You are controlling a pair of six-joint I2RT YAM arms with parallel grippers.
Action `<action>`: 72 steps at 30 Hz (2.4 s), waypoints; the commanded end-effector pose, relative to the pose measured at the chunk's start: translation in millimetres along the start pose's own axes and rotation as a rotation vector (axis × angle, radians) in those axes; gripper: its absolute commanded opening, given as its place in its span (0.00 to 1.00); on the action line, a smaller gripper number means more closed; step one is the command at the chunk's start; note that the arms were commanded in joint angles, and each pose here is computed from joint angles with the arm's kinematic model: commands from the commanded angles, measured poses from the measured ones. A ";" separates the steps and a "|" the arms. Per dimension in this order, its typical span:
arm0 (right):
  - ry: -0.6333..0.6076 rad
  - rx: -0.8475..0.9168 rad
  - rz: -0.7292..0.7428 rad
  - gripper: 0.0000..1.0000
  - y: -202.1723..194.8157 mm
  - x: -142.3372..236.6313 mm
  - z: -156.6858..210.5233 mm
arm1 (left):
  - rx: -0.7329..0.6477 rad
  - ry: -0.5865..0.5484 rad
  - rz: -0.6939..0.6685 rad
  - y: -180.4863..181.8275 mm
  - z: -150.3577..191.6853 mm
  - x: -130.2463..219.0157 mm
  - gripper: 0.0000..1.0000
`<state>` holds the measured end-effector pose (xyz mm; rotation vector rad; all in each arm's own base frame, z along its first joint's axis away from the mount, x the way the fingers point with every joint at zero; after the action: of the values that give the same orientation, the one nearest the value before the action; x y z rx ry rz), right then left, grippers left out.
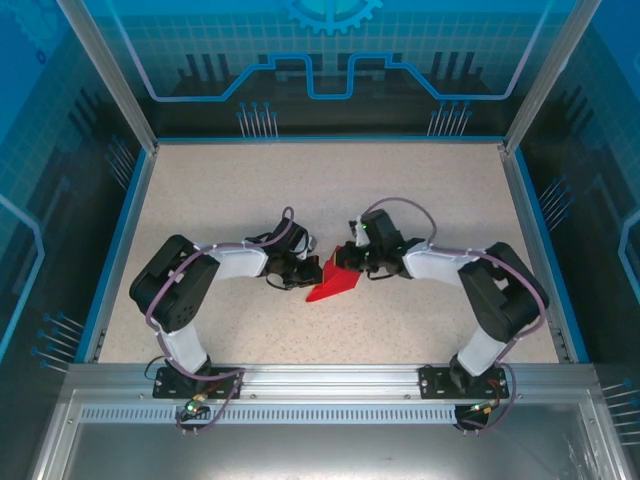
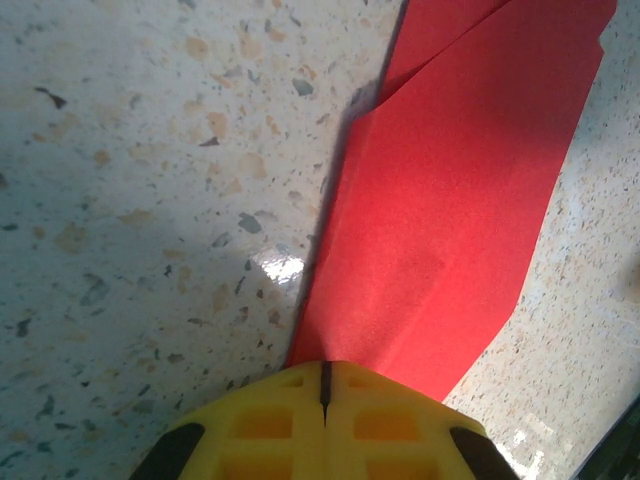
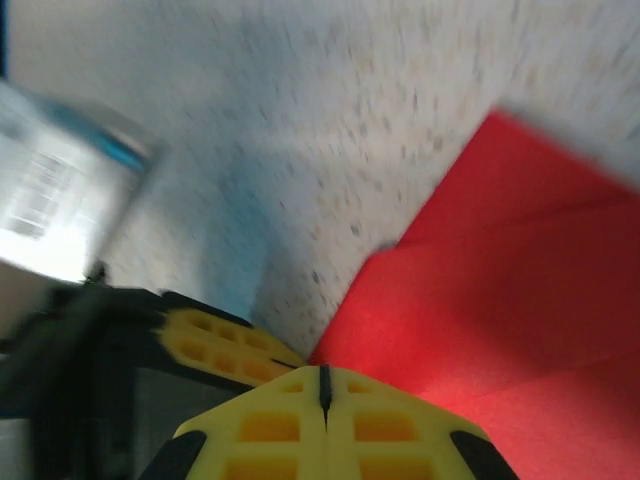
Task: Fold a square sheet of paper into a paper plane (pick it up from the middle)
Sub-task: Fourth fold the wing at the center of the table.
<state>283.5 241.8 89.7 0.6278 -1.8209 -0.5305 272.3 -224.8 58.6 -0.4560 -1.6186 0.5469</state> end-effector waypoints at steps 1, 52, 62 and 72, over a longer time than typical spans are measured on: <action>0.025 -0.068 0.028 0.04 -5.3 -17.0 2.0 | 0.087 0.133 -0.271 54.6 40.9 -8.9 0.00; 0.233 -0.126 0.227 0.04 -55.9 -34.8 23.1 | 0.129 0.159 -0.040 18.6 39.4 -2.1 0.03; 0.237 -0.127 0.242 0.04 -57.7 -33.9 24.1 | 0.148 0.190 -0.084 36.3 61.7 3.2 0.03; 0.254 -0.145 0.277 0.04 -63.3 -37.0 26.7 | 0.130 0.224 -0.117 44.2 83.1 16.8 0.03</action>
<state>296.1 247.2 57.3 0.5434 -1.6585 -0.4818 229.8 -211.0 60.1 -0.4598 -1.5256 0.5983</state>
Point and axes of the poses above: each hand's point on the last joint's axis, 136 mm out from that joint toward the fingers, its own x axis back along the fingers, its own y axis along the line the jaws close on, z = x × y, the point moved 6 cm from there along x, back along the fingers, and after that the axes turned 2 degrees about x, right-handed, at the moved point
